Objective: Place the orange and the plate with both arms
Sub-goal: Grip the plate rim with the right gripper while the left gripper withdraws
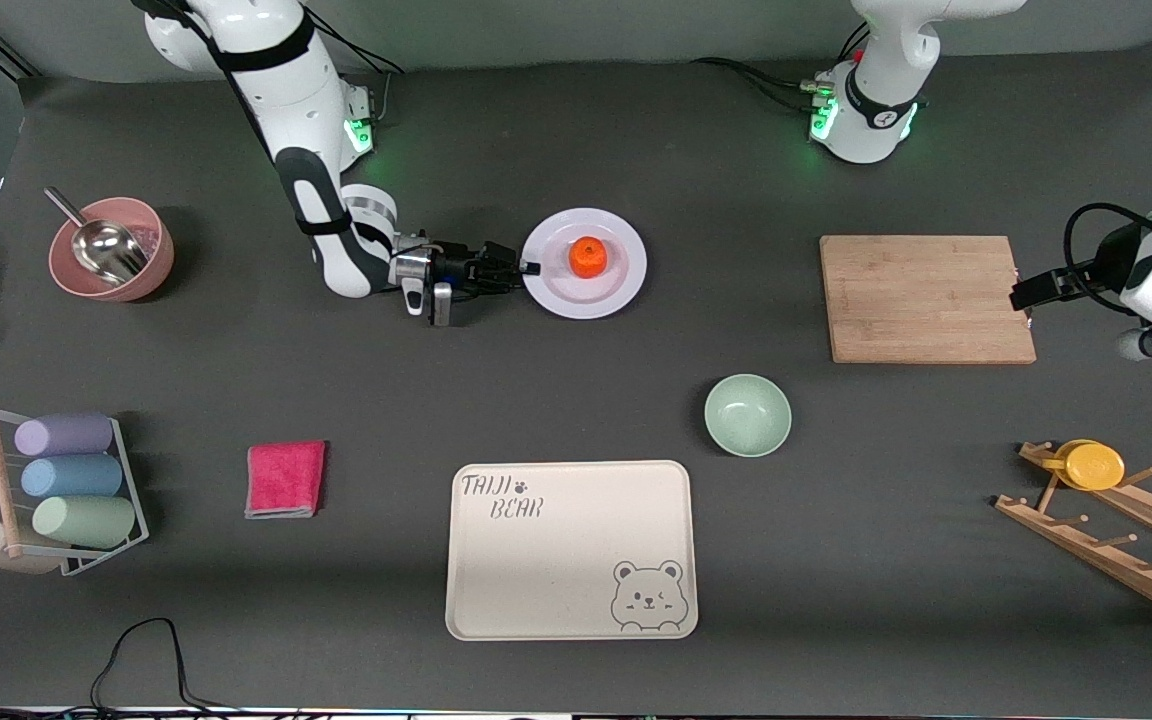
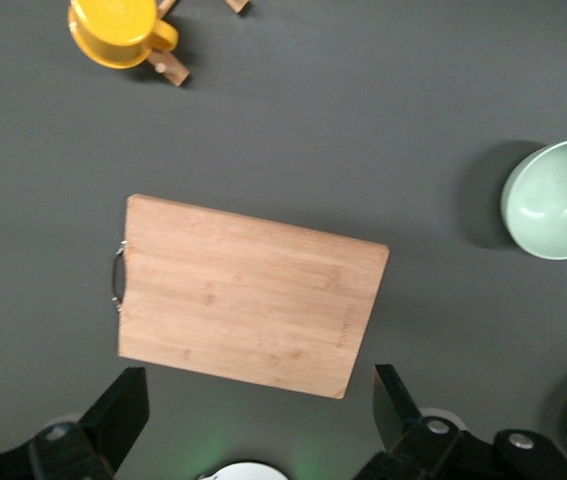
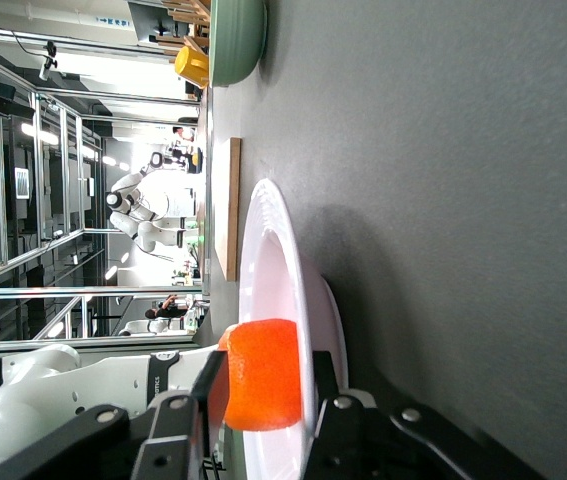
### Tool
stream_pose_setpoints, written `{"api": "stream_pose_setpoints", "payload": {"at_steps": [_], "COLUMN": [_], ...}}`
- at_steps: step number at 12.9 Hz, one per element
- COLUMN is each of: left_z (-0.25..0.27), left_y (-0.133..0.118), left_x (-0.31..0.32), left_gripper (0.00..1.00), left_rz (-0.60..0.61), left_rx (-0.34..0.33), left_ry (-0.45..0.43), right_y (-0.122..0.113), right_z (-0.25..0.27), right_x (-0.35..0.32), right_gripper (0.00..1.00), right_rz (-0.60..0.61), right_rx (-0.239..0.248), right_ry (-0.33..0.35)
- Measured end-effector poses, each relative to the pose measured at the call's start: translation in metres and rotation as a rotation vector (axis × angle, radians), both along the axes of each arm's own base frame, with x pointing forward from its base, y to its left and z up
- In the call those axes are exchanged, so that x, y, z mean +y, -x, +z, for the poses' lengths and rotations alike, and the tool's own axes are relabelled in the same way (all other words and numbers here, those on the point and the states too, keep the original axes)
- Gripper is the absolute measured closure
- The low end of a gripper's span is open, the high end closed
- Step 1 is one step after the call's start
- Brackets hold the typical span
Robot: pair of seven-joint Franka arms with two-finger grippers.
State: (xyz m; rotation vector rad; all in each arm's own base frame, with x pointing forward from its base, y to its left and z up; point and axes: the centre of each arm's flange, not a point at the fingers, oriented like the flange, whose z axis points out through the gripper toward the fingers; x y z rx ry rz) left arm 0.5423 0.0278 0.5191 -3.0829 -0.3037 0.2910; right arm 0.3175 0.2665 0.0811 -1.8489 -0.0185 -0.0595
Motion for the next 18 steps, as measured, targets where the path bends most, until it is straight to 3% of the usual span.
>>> {"api": "stream_pose_setpoints", "payload": {"at_steps": [5,7,8,9,13,16,18], "left_z": [0.026,0.031,0.03,0.026,-0.008,-0.024,-0.024], "left_y": [0.015,0.02,0.02,0.019,0.008,0.003,0.003], "left_x": [-0.025,-0.027,-0.028,-0.03,-0.031,-0.032,-0.034], "left_gripper": [0.0,0.0,0.0,0.0,0.0,0.0,0.0], "left_rz": [-0.059,-0.065,-0.067,-0.069,-0.074,-0.076,-0.078], "left_rx": [0.038,0.045,0.05,0.058,0.125,0.154,0.154], "left_ry": [-0.045,-0.048,-0.048,-0.048,-0.047,-0.046,-0.047], "right_y": [-0.002,-0.002,-0.002,-0.002,-0.005,-0.02,-0.034], "right_z": [-0.003,-0.005,-0.005,-0.006,-0.004,0.008,0.025], "right_x": [-0.001,-0.004,-0.004,-0.004,-0.003,-0.002,0.004], "right_gripper": [0.63,0.86,0.86,0.95,0.96,0.96,0.96], "right_rz": [-0.004,-0.008,-0.008,-0.009,-0.018,-0.039,-0.055], "right_rx": [0.001,0.004,0.005,0.005,0.009,-0.004,0.016], "right_ry": [0.005,0.008,0.007,0.008,-0.057,-0.131,-0.165]}}
